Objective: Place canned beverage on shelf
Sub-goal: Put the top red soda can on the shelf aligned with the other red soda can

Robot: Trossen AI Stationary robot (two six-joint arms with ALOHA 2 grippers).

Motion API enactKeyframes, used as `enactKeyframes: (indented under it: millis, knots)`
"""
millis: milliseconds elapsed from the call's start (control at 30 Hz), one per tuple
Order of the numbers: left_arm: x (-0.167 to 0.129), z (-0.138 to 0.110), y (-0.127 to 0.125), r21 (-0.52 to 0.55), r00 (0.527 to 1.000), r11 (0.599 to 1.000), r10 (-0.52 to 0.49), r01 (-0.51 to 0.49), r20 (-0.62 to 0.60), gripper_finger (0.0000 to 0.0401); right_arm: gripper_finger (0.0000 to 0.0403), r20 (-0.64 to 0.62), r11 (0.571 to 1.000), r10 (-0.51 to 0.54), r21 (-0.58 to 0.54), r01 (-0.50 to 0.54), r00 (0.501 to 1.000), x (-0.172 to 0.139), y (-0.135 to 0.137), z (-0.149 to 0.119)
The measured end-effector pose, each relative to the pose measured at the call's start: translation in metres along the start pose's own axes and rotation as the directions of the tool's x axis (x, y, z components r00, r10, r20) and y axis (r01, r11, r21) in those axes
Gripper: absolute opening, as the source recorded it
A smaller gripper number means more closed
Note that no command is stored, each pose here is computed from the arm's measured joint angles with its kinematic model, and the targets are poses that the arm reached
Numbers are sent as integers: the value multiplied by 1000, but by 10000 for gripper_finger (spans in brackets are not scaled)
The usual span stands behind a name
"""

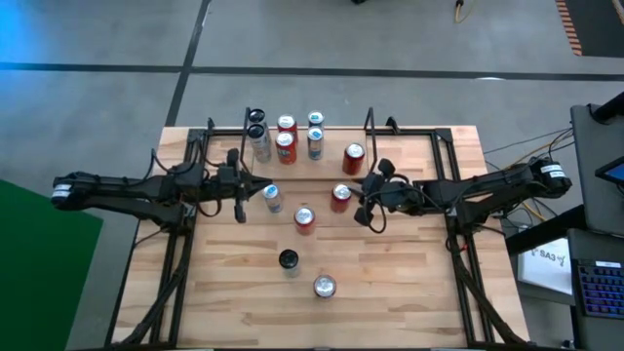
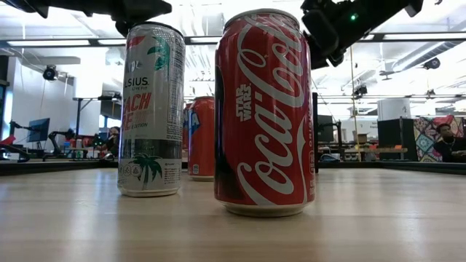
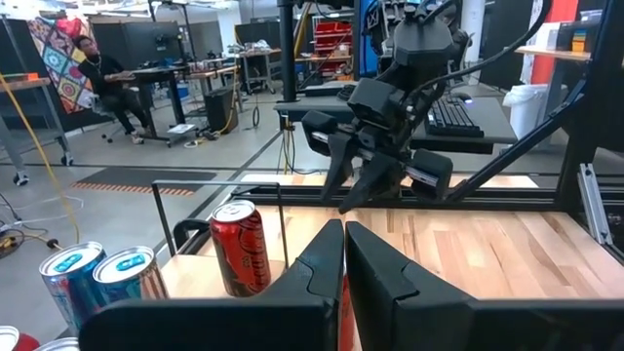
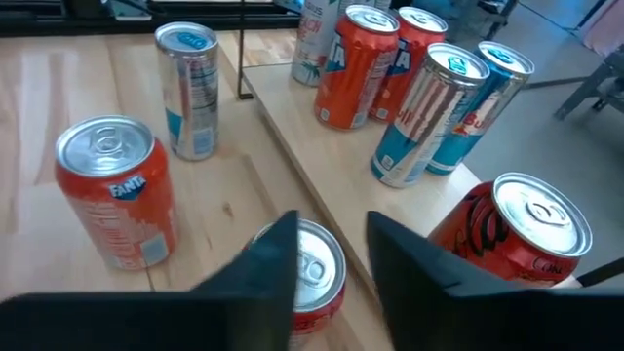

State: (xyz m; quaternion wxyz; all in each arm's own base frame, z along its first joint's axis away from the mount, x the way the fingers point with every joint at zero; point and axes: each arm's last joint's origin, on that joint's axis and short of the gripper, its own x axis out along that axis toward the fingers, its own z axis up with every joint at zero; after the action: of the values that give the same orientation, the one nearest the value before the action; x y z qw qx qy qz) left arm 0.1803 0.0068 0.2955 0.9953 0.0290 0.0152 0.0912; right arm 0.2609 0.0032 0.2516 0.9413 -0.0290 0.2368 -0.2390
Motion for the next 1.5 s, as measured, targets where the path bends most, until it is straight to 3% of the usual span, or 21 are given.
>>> enactKeyframes:
  millis: [300, 467, 1000, 1500]
  knots:
    - [2, -2, 0, 8, 1000, 1000, -1, 1, -10, 0, 301, -4, 999, 26, 29, -26, 1000, 0, 1, 0]
    - [4, -2, -1, 8, 1000, 1000, -1, 1, -12, 0, 368, -31, 995, 76, 66, -74, 997, 5, 5, -4]
    - [4, -1, -1, 20, 1000, 1000, 1, -1, 1, 0, 380, -134, 991, -12, 133, 30, 991, 46, 6, -26]
    - [4, -2, -1, 36, 1000, 999, 1, 0, -4, 0, 380, -165, 991, 9, 136, 14, 986, 65, 9, -36]
